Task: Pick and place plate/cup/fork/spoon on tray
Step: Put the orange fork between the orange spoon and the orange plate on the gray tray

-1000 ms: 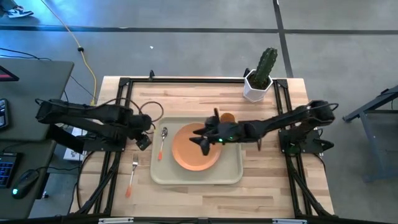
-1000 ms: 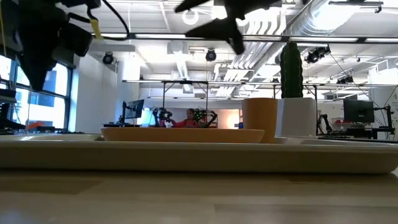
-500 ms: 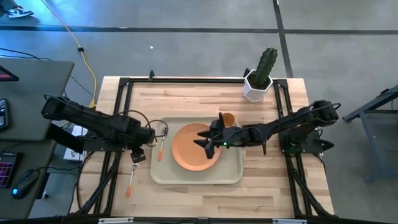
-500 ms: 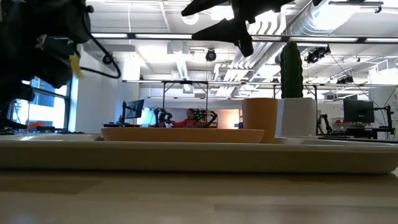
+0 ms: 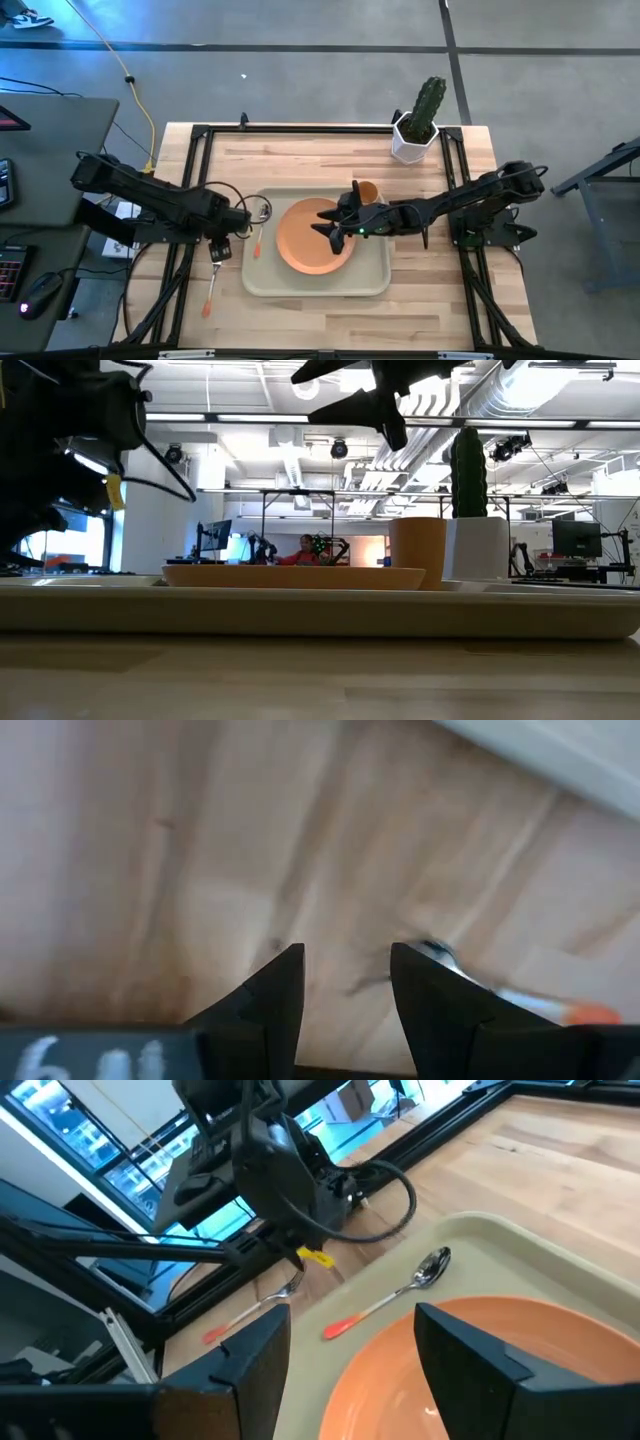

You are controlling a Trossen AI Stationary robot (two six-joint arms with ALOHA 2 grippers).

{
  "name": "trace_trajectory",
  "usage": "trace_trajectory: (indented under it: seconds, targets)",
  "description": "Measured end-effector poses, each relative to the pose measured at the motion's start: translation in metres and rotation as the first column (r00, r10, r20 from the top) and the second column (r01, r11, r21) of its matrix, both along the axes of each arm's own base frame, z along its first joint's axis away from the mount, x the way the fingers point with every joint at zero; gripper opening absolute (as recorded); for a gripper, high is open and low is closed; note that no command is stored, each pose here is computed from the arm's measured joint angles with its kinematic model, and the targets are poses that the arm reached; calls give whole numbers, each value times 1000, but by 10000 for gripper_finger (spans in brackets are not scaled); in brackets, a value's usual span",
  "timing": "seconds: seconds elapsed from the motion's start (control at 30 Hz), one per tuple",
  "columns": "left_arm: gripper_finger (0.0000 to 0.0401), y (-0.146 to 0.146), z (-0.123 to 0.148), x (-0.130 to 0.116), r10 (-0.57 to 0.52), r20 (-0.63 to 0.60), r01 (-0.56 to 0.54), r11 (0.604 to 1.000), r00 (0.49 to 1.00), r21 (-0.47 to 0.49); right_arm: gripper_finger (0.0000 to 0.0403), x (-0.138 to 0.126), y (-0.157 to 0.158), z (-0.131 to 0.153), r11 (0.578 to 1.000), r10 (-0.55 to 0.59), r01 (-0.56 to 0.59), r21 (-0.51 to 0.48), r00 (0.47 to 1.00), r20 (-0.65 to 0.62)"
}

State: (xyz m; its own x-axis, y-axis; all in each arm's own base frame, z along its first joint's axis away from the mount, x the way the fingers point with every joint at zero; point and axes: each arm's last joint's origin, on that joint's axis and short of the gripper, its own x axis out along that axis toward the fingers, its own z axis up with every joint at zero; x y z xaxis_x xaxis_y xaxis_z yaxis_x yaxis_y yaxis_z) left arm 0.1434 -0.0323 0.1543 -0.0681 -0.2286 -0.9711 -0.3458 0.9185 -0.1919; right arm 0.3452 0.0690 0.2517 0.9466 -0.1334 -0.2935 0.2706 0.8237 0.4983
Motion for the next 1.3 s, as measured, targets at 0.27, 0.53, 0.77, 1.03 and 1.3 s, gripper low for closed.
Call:
trace_trajectory:
  seconds: [0.27,0.53,0.77,1.03,1.3]
  targets:
    - [138,-3,-10,4,-72,-73,68,996,995,-62,204,1,-8,-3,994,39,-36,101,999,-32]
    - [138,-6,-17,5,-131,-119,114,983,984,-144,204,0,-3,-7,994,28,-21,110,998,-59]
    - [126,-10,-25,6,-173,-163,152,979,971,-135,204,0,-4,-7,989,-13,21,150,999,-51]
    - [82,-16,-34,8,-207,-203,183,974,957,-132,204,-3,5,-6,982,-73,78,170,997,-36]
    - [16,-16,-37,9,-220,-210,200,973,953,-114,204,-10,28,-5,974,-143,142,174,990,-6]
